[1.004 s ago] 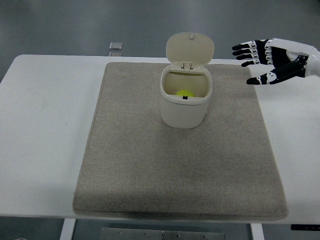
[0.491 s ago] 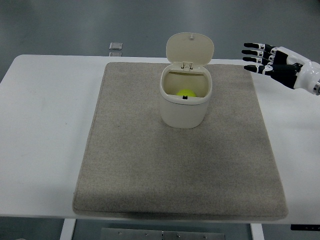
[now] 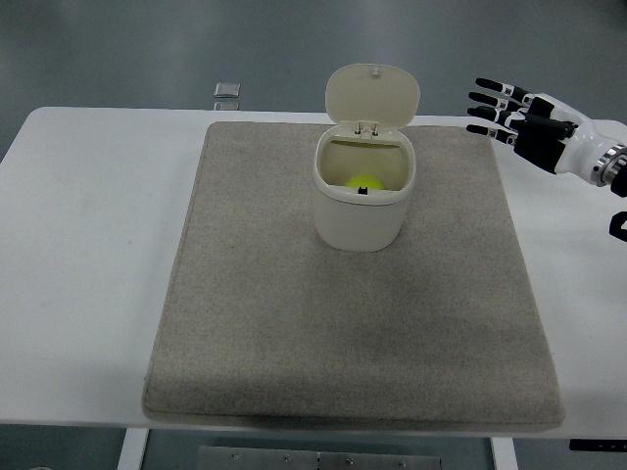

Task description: Pick up the tennis ball and place it in the box.

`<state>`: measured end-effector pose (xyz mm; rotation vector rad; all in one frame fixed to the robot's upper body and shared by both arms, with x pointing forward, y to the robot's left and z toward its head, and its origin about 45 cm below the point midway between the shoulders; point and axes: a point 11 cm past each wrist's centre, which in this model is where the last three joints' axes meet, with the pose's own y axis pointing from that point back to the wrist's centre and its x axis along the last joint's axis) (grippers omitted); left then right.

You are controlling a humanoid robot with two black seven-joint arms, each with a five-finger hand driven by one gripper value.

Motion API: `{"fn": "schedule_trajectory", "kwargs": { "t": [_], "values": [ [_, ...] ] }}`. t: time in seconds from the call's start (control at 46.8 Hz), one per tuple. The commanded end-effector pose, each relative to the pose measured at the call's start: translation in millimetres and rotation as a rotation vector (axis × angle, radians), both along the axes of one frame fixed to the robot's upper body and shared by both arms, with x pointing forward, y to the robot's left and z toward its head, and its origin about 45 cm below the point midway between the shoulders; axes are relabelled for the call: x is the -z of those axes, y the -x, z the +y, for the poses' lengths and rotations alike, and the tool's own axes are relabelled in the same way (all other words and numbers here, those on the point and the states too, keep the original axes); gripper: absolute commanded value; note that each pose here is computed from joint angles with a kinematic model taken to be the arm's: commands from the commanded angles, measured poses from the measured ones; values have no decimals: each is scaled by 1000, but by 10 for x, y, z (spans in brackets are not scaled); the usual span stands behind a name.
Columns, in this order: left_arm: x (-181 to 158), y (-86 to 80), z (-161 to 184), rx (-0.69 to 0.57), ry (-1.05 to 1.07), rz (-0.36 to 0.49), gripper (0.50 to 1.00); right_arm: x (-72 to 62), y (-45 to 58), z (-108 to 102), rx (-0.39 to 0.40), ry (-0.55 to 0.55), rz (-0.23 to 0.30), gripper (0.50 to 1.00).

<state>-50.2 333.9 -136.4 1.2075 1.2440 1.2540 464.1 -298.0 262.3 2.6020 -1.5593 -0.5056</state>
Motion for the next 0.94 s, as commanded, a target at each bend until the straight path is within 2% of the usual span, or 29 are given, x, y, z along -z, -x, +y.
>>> {"fn": "schedule_trajectory", "kwargs": {
  "t": [0.0,0.085,0.128,0.192,0.321,0.62,0.791,0.919],
  "values": [
    [0,-2,0,-1,0,-1,996,14,-1,48,1,-33,16,889],
    [0,-1,0,0,0,-1,996,15,-3,50,2,-36,17,895],
    [0,-1,0,0,0,-1,996,25,-1,64,0,-38,17,915],
    [0,-1,0,0,0,-1,996,40,-7,143,-8,-47,14,917],
    [0,-1,0,0,0,-1,996,61,-10,191,-18,-39,12,917],
    [0,-1,0,0,0,-1,996,110,-17,117,3,-27,17,917],
    [0,-1,0,0,0,-1,996,134,-21,210,-12,-35,21,917],
    [0,-1,0,0,0,-1,996,148,-33,195,-3,-35,22,917]
  ]
}}
